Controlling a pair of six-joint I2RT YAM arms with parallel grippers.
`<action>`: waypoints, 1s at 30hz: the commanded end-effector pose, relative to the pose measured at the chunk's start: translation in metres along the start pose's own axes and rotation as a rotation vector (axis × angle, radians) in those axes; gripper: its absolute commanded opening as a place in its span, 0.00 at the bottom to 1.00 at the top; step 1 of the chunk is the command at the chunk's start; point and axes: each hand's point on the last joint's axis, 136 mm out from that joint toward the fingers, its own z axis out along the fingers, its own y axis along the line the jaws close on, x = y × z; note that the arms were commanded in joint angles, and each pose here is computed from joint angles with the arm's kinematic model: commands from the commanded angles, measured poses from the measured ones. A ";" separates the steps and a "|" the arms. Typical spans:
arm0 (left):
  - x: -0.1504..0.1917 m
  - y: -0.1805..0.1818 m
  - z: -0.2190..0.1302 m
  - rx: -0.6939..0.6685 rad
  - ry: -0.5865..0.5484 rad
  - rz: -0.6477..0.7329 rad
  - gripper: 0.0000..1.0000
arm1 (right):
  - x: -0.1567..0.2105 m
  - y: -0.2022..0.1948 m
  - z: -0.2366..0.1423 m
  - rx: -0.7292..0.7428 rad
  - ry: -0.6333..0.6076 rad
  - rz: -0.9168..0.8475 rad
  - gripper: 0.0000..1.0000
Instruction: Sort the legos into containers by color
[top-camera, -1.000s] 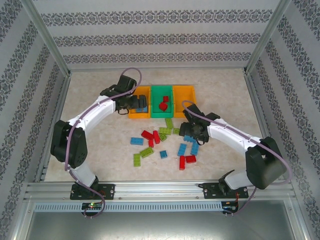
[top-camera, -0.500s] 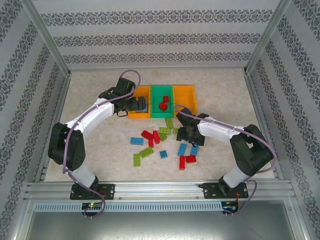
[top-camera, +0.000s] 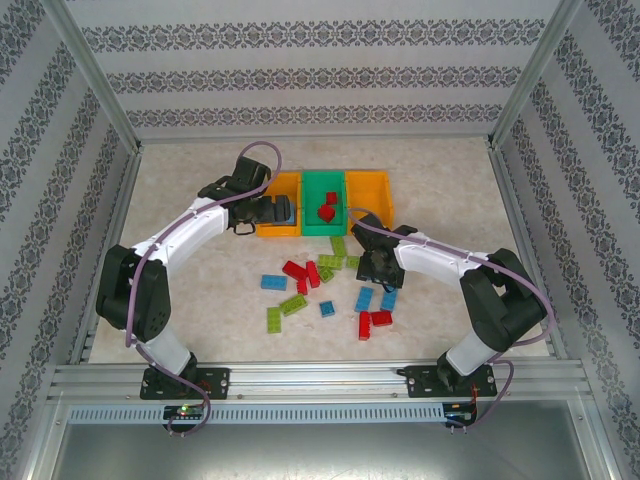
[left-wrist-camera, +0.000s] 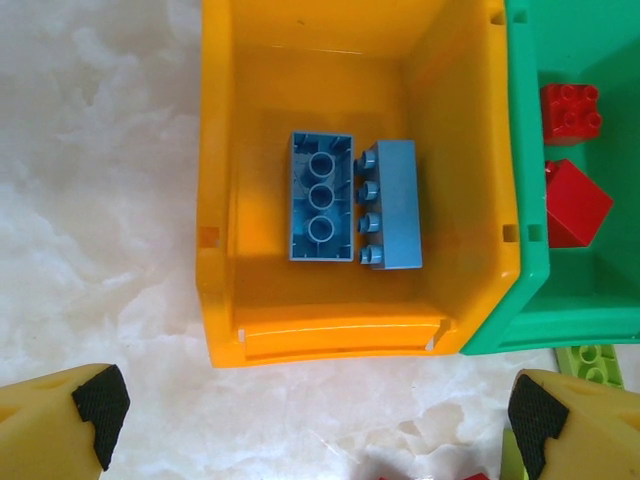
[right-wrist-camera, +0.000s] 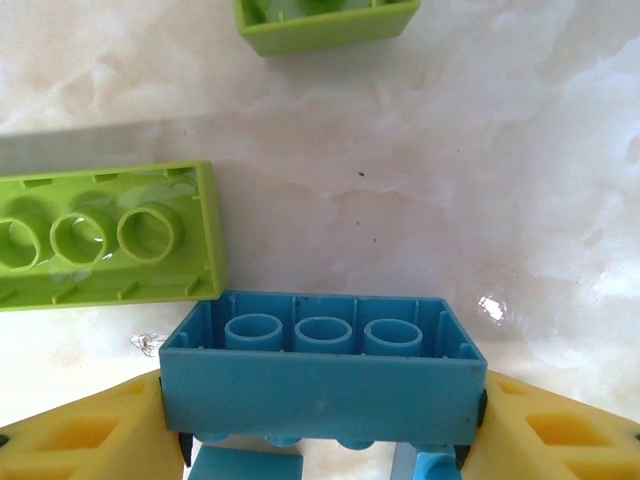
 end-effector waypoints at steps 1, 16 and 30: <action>-0.001 0.004 -0.010 -0.025 -0.028 -0.003 0.99 | -0.012 0.008 -0.018 -0.002 -0.066 -0.049 0.61; 0.024 0.061 -0.025 -0.122 -0.019 -0.205 0.99 | -0.070 0.202 -0.104 -0.524 -0.182 -0.285 0.60; 0.085 0.076 -0.019 -0.147 0.112 -0.195 1.00 | -0.153 0.276 -0.080 -0.601 -0.186 -0.246 0.60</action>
